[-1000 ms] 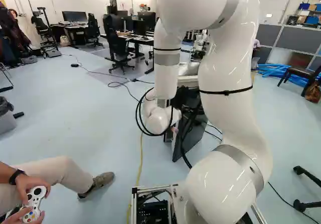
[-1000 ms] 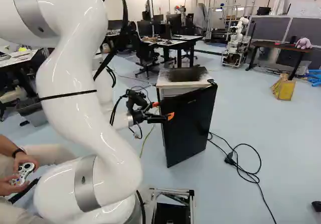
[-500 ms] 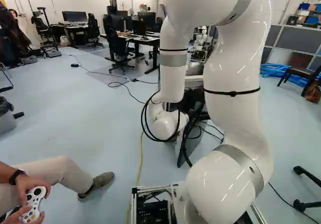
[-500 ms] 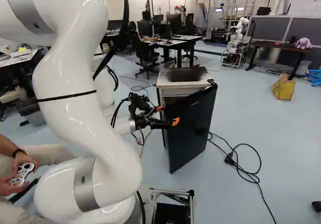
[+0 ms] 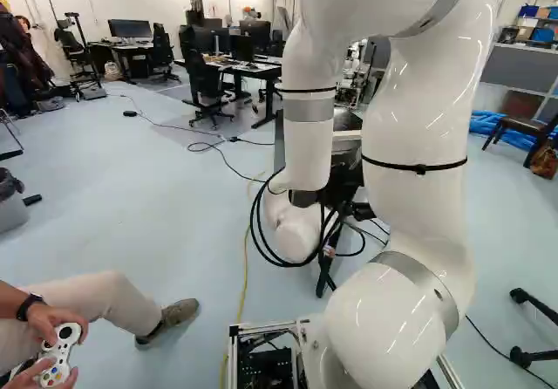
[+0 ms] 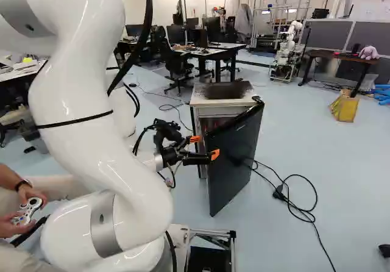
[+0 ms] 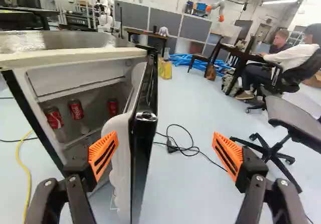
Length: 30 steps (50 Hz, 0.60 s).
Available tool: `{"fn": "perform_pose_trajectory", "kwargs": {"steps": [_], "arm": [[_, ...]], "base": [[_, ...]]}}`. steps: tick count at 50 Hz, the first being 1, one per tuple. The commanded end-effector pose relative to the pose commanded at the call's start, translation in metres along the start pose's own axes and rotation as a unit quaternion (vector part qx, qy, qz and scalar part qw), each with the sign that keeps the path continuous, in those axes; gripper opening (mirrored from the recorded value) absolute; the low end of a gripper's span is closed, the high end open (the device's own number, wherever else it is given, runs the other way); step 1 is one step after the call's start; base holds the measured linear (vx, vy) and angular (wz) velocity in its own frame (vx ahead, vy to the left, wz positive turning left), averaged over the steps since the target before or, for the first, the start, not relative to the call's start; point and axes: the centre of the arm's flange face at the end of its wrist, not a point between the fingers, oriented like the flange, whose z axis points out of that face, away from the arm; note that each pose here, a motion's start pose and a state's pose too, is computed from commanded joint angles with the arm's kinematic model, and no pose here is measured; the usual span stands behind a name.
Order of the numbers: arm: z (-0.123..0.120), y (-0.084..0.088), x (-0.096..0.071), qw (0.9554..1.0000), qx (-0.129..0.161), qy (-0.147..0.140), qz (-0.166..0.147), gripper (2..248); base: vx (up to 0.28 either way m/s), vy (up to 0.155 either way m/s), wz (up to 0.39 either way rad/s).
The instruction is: Grab a drink from the fridge
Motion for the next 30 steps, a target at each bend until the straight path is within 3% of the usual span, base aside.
{"fn": "perform_pose_trajectory", "kwargs": {"steps": [12,30], "arm": [[-0.0094,0.0020,-0.0023,0.9998,0.019,0.002,-0.009,247],[-0.0081,0.0023,-0.0003,0.9998,0.012,0.011,-0.007,247]], "base": [[0.000,0.000,0.000],[0.000,0.000,0.000]]}}
